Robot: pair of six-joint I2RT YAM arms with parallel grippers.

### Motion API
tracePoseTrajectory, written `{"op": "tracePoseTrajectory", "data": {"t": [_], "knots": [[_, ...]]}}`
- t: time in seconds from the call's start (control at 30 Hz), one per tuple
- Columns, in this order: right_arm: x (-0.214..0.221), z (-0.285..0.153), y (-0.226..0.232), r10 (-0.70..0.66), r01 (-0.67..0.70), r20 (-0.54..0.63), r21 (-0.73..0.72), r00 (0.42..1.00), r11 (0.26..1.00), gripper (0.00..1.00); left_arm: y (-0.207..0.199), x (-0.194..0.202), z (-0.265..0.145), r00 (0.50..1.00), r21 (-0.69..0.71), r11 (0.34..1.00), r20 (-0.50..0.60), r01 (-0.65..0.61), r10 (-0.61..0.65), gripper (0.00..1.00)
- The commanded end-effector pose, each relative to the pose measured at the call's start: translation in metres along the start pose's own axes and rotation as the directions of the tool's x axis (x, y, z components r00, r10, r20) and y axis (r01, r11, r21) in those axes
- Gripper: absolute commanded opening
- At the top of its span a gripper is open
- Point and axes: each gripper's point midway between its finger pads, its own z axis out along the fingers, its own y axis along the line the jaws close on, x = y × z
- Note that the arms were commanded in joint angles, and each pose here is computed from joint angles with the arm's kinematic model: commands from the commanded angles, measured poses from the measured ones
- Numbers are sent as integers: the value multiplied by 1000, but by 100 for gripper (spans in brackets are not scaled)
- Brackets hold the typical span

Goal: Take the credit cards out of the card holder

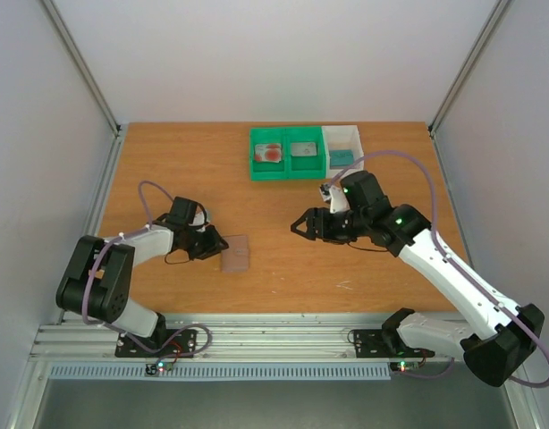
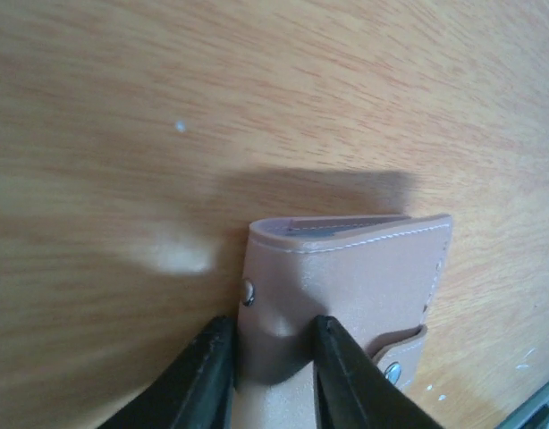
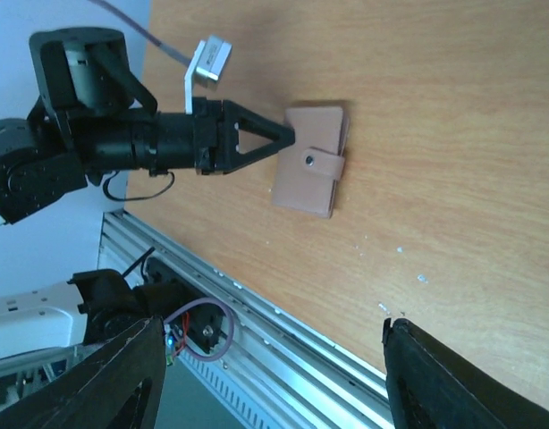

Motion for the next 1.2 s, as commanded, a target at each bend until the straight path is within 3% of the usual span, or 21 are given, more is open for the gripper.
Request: {"op": "tracePoseTrajectory", "data": {"t": [0.0,0.17,0.4,0.73,1.17], "knots": [[3,16,4,-5,6,-15,14,1000,1000,66,-10,-3,6,1000,65,998,-9,-13,14,19],[12,43,6,-22,26,-65,50,998,998,57,-26,5,-5,1000,150,989,-1,2,-2,1],[32,97,-10,-39,62,-148,157,988,986,45,-48,25,-23,1000,206,979,0,-4,4,0],[55,165,-21,22,30,-249,203,968,979,45,-60,45,-26,999,191,981,0,-37,38,0],[70,208,-28,96,-27,-324,212,941,977,50,-67,52,-23,999,210,977,-13,-40,44,0]]}}
